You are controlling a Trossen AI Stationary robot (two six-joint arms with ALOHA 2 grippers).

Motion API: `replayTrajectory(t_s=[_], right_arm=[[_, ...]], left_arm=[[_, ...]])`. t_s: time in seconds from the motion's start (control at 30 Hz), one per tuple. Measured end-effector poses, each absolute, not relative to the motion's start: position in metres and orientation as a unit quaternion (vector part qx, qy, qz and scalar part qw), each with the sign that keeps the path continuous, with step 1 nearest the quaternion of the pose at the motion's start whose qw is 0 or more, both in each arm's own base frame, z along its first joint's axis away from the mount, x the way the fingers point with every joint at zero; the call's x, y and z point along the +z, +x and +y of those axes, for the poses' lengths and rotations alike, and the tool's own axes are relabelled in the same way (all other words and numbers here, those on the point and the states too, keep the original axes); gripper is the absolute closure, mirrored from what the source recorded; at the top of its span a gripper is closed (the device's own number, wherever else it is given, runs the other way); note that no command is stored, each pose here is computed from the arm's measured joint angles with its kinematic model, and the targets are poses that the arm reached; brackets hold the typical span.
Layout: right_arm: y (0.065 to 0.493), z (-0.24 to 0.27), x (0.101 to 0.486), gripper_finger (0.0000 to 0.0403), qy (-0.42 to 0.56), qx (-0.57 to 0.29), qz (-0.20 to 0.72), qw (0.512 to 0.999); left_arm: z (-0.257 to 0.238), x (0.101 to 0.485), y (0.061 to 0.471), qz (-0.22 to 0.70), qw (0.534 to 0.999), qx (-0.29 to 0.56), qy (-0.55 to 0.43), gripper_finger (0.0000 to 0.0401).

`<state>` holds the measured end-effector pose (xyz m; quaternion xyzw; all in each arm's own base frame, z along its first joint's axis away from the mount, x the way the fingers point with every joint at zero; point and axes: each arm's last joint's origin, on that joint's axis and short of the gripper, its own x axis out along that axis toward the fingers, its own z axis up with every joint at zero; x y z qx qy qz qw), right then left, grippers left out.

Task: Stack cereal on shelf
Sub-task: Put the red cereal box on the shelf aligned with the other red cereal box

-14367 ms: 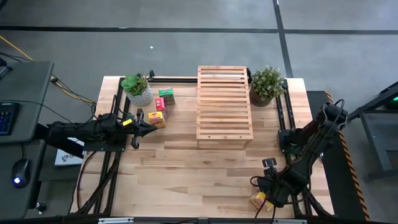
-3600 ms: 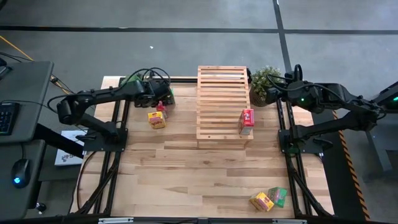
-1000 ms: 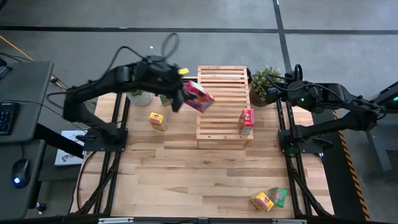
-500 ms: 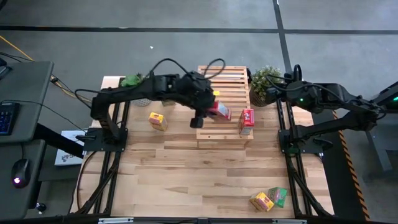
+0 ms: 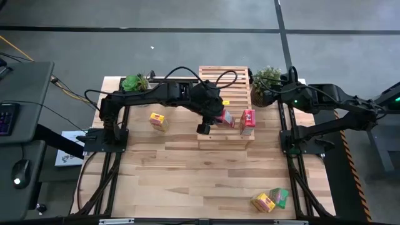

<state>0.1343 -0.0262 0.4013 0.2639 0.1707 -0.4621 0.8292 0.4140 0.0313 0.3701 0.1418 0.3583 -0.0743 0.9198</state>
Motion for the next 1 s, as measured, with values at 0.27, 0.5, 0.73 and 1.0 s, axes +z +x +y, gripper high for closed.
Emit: replayTrajectory(t_s=[0.27,0.5,0.73,1.0], right_arm=[[0.1332,-0.0261,0.4014,0.0150,0.264,-0.462,0.171,0.829],[0.1332,-0.0262,0.4015,0.0150,0.263,-0.463,0.170,0.829],[0.1332,-0.0261,0.4015,0.0150,0.263,-0.463,0.170,0.829],[0.1333,-0.0260,0.4015,0.0150,0.264,-0.462,0.171,0.829]], left_arm=[[0.0318,0.3698,0.4138,0.357,0.920,-0.074,0.143,0.0253],[0.0318,0.3697,0.4137,0.357,0.918,-0.079,0.155,0.0253],[0.0322,0.3697,0.4137,0.357,0.918,-0.079,0.154,0.0253],[0.0322,0.3697,0.4137,0.358,0.920,-0.073,0.139,0.0209]])
